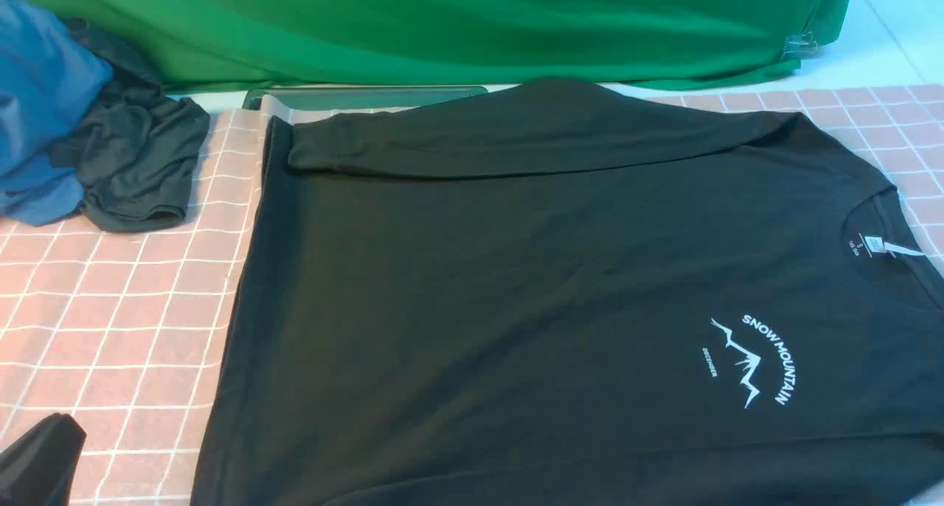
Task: Fold a long-sleeved shirt over a pink coffee tablecloth.
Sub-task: 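Grasp the left edge of the dark T-shirt lying flat on the table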
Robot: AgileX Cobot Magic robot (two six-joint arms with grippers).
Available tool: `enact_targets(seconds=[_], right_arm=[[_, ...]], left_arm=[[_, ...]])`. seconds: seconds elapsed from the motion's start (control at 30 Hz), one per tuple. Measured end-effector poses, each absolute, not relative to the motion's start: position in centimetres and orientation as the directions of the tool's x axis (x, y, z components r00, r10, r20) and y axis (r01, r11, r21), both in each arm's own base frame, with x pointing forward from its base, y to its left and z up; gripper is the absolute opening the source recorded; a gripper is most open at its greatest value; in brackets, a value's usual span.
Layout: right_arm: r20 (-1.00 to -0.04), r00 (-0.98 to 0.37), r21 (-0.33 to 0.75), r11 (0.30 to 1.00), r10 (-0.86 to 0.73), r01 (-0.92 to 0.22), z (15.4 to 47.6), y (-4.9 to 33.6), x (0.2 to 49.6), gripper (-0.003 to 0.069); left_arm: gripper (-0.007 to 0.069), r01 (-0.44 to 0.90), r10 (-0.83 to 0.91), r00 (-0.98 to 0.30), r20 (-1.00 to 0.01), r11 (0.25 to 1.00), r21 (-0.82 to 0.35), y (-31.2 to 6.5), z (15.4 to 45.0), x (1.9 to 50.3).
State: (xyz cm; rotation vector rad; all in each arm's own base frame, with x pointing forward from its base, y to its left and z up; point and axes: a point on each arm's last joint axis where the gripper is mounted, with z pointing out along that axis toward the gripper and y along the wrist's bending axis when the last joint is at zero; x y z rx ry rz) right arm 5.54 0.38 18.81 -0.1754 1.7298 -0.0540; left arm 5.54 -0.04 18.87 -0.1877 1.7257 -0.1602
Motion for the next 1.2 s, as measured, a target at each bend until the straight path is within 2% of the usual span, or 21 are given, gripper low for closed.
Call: enact_targets(seconds=[0.5,0.57,0.6,0.63,0.67,0.73,0.9,1.0,1.07,1.1,1.13,1.2], right_arm=[[-0.977,-0.156,-0.135,0.987,-0.148,-0.086,18.8,0.4,5.5,0.0247],[-0.977,-0.156,-0.135,0.987,-0.147,-0.086,18.8,0.4,5.5,0.0247],[-0.977,-0.156,-0.135,0.987,-0.147,-0.086,18.8,0.4,5.5,0.0247],[-0.977,-0.156,-0.135,0.987,-0.147,-0.086,18.8,0.4,5.5,0.0247],[-0.977,-0.156,-0.135,0.987,-0.147,-0.086,18.8,0.4,5.5,0.0247],[-0.977,-0.156,-0.135,0.987,-0.147,-0.086,18.8,0.4,5.5,0.0247],[-0.977,-0.156,-0.135,0.987,-0.147,-0.086,18.8,0.4,5.5,0.0247],[-0.981,-0.139,-0.125,0.989,-0.135,-0.084,19.0,0.4,5.6,0.0247],[-0.998,-0.062,-0.005,0.997,-0.009,-0.071,19.8,0.4,5.6,0.0247],[-0.998,-0.063,0.013,0.997,0.008,-0.071,19.8,0.5,5.6,0.0247],[-0.982,0.028,0.186,0.98,0.188,-0.071,20.7,0.4,5.7,0.0247],[-0.933,0.105,0.335,0.938,0.344,-0.088,21.5,0.2,5.6,0.0247]], left_arm=[[0.0013,-0.031,-0.213,-0.139,-0.967,0.977,-0.211,0.0,19.0,5.6],[0.0013,-0.019,-0.299,-0.088,-0.95,0.954,-0.299,-0.1,19.5,5.6],[0.0013,-0.004,-0.412,-0.039,-0.91,0.911,-0.412,-0.1,20.0,5.7],[0.0013,0.004,-0.454,-0.017,-0.891,0.891,-0.454,-0.1,20.2,5.7],[0.0013,0.02,-0.546,0.018,-0.837,0.838,-0.546,-0.1,20.6,5.7],[0.0013,0.051,-0.654,0.079,-0.753,0.757,-0.652,0.1,21.2,5.6],[0.0013,0.105,-0.712,0.197,-0.674,0.699,-0.707,0.6,22.3,5.4],[0.0013,0.17,-0.746,0.305,-0.592,0.654,-0.737,1.1,23.3,5.1],[0.0013,0.241,-0.763,0.394,-0.512,0.623,-0.744,1.5,24.3,4.6],[0.0013,0.25,-0.764,0.403,-0.503,0.621,-0.743,1.6,24.4,4.6],[0.0013,0.337,-0.772,0.477,-0.42,0.602,-0.724,1.8,25.3,4.0],[0.0013,0.396,-0.772,0.509,-0.381,0.603,-0.693,1.8,26.3,3.4]])
